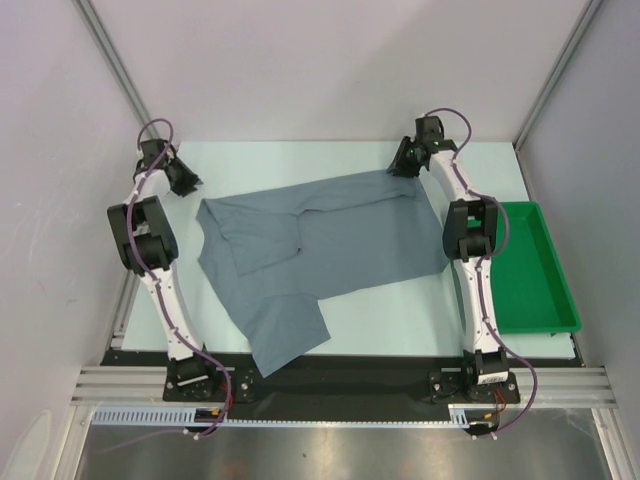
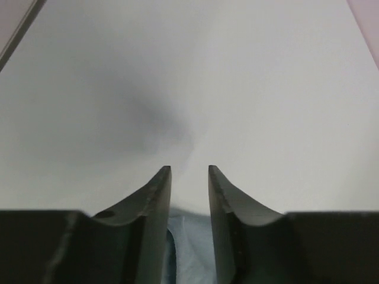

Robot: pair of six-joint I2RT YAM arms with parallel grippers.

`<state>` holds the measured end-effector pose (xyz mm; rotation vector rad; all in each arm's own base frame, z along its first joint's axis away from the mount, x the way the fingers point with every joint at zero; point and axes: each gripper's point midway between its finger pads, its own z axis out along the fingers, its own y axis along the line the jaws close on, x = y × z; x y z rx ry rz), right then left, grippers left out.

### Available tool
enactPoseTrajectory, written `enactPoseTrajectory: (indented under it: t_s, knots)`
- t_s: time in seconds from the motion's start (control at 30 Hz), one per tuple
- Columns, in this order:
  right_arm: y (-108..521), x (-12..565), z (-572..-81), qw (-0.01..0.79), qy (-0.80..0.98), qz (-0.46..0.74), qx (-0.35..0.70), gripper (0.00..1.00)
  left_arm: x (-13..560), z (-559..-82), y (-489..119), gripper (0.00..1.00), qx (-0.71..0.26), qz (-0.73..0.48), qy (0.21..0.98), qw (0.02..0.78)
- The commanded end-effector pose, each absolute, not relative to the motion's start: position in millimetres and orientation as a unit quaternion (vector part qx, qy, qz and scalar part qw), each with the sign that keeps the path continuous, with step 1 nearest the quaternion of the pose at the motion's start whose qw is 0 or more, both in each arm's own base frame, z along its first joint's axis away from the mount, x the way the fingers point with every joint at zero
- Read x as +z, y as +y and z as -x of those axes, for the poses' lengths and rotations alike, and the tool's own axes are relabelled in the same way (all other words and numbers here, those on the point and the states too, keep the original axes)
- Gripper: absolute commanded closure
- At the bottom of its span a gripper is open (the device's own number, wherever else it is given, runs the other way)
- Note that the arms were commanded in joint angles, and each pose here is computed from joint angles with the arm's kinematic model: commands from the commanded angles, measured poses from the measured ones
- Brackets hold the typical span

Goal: Fold and stack the t-shirts
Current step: Fold the tshirt

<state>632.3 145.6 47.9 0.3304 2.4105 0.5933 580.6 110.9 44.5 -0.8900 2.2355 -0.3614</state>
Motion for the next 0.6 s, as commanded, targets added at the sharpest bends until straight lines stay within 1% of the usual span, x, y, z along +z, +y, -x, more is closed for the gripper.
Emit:
enactPoseTrajectory:
  t_s: [0.0,0.03,0.07,0.13,0.2,0.23,0.27,0.3,0.33,0.37,0.4,0.43,0.47,0.57]
  knots:
    - [141.3,161.8,-622.6,0.376,0.892,-0.102,0.227,0.65,138.0,-587.9,99.8,0.61,-0.141,0.303,0.844,0.419]
    - [136.2,167.9,-616.7,0.376,0.896,-0.105,0.214,0.63,147.5,-584.2,96.0,0.6,-0.143,0.3,0.843,0.423]
    - [130.8,187.7,-602.6,0.376,0.898,-0.102,0.203,0.61,143.7,-575.0,89.5,0.6,-0.142,0.297,0.848,0.414]
    - [119.2,180.5,-585.2,0.355,0.911,-0.116,0.174,0.58,172.3,-562.8,70.4,0.6,-0.147,0.281,0.846,0.428]
    - [115.4,183.8,-559.1,0.328,0.922,-0.126,0.164,0.57,165.5,-541.7,47.1,0.63,-0.155,0.27,0.86,0.404]
    - [115.4,184.6,-550.4,0.319,0.925,-0.126,0.161,0.57,185.1,-530.6,38.6,0.66,-0.159,0.263,0.856,0.415]
    - [114.9,182.1,-537.2,0.302,0.933,-0.124,0.153,0.57,167.2,-513.2,30.1,0.67,-0.161,0.269,0.866,0.391]
    - [113.2,181.5,-522.3,0.29,0.939,-0.119,0.142,0.55,165.8,-503.4,16.2,0.68,-0.165,0.261,0.87,0.385]
    - [117.4,180.9,-512.5,0.282,0.943,-0.11,0.136,0.55,180.5,-491.2,7.9,0.68,-0.169,0.252,0.866,0.397]
    - [118.0,177.9,-501.7,0.272,0.948,-0.105,0.13,0.54,159.6,-472.1,0.4,0.67,-0.165,0.254,0.878,0.369]
    - [115.1,178.0,-493.0,0.268,0.951,-0.102,0.118,0.52,157.0,-460.6,-11.8,0.68,-0.166,0.246,0.884,0.361]
    - [118.1,173.6,-474.7,0.253,0.956,-0.097,0.112,0.52,163.2,-449.9,-15.8,0.67,-0.164,0.242,0.884,0.366]
    - [119.6,173.8,-466.1,0.251,0.957,-0.092,0.11,0.51,145.4,-431.3,-19.6,0.67,-0.157,0.244,0.893,0.344]
    - [135.4,170.0,-431.1,0.234,0.962,-0.068,0.123,0.49,126.7,-394.2,-30.8,0.67,-0.147,0.25,0.904,0.313]
